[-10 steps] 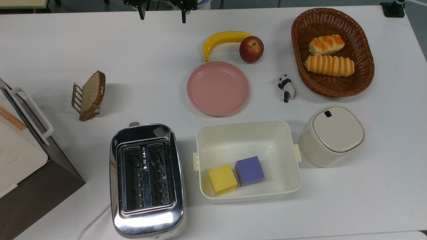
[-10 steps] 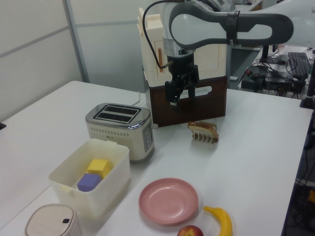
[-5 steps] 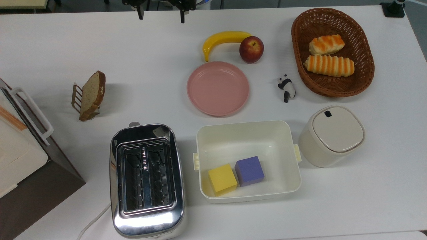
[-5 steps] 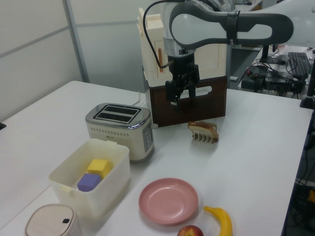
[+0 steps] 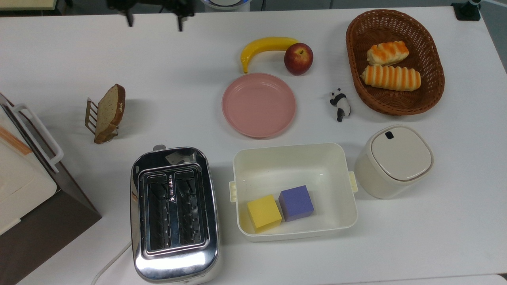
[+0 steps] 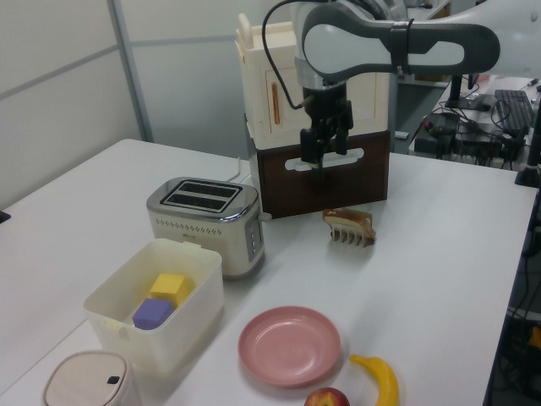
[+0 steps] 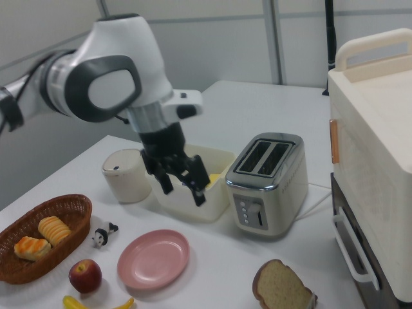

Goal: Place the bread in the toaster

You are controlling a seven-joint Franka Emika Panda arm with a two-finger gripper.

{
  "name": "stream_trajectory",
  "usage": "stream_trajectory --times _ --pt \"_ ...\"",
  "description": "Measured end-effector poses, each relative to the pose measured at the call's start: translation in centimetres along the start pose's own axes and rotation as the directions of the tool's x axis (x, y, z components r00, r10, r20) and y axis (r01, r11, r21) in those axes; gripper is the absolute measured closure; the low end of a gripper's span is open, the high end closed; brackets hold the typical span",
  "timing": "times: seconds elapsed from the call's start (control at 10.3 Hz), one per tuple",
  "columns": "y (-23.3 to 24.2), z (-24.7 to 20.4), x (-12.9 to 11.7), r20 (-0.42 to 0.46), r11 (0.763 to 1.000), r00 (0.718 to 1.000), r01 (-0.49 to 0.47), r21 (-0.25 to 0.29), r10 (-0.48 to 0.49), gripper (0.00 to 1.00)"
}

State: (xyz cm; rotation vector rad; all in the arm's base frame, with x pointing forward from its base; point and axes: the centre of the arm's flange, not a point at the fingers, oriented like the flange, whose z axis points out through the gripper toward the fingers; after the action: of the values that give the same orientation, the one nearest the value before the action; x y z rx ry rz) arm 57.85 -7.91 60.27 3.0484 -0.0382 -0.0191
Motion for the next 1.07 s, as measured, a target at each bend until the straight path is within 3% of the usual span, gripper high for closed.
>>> stream_trajectory --times 0.49,0.88,1.07 --pt "3.1 7.4 3.8 0.045 0.989 0.998 0.046 -0.14 -0.04 0.0" --pt "5.0 13.3 5.4 0.099 0.976 0.994 0.073 -0.206 -0.053 0.0" --pt "6.0 15.2 5.7 0.135 0.967 0.988 0.109 -0.232 -0.079 0.05"
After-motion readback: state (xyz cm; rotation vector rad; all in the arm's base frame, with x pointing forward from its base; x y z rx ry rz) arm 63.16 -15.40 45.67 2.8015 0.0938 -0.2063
